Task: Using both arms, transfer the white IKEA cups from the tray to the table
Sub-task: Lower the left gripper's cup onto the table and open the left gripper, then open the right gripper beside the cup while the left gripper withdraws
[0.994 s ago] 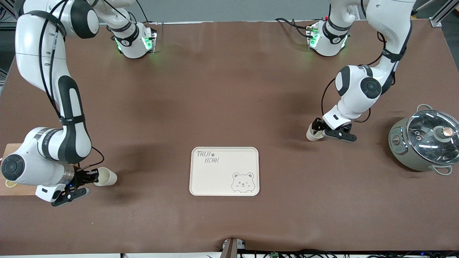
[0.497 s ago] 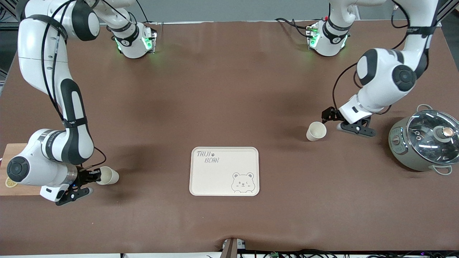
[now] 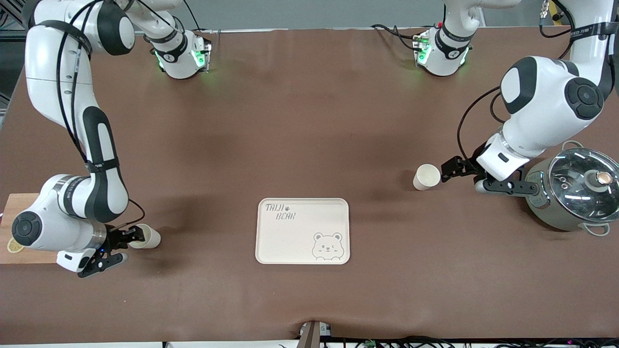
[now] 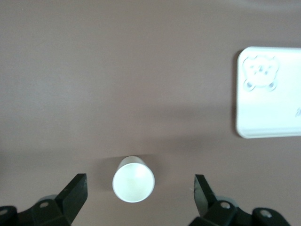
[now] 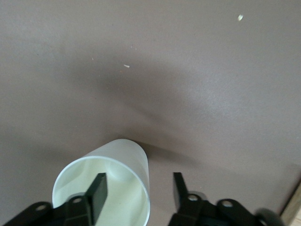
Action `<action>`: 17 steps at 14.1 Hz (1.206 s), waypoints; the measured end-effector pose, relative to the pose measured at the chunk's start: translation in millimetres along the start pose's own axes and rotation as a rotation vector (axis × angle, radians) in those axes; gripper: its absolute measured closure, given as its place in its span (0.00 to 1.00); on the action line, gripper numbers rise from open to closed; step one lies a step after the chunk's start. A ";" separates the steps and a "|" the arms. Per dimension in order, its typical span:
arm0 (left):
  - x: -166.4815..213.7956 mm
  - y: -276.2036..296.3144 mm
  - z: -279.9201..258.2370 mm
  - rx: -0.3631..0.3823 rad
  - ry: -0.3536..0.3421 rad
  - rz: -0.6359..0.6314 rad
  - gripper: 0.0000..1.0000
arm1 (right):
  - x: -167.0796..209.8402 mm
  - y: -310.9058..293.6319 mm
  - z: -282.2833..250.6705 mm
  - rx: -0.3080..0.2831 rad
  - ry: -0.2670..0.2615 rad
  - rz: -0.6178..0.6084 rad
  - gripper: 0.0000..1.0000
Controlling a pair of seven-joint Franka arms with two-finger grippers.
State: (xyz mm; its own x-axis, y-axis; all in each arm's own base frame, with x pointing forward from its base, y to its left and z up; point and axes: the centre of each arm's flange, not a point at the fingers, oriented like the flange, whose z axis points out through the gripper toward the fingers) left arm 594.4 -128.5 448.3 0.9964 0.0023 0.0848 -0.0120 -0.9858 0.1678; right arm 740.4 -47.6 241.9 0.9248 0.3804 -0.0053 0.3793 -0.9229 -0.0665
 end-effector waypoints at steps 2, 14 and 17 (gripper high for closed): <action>-0.1 30.3 -12.5 0.042 -0.005 0.003 0.00 | 4.0 -1.9 -15.9 -0.008 0.024 -0.005 0.07; -14.4 16.7 -177.8 0.147 -0.069 0.170 0.00 | -30.3 -27.1 -205.1 0.033 0.054 0.240 0.00; -19.7 11.4 -183.0 0.151 -0.089 0.167 0.00 | -55.1 -36.1 -256.9 0.016 0.025 0.281 0.00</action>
State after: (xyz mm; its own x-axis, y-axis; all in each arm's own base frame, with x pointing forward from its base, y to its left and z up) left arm 559.3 -109.0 628.3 0.9853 -0.1706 0.0114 -0.1707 -0.9853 0.0097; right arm 683.5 -50.5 500.9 0.9942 0.1078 -0.0015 0.1073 -0.9909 -0.0812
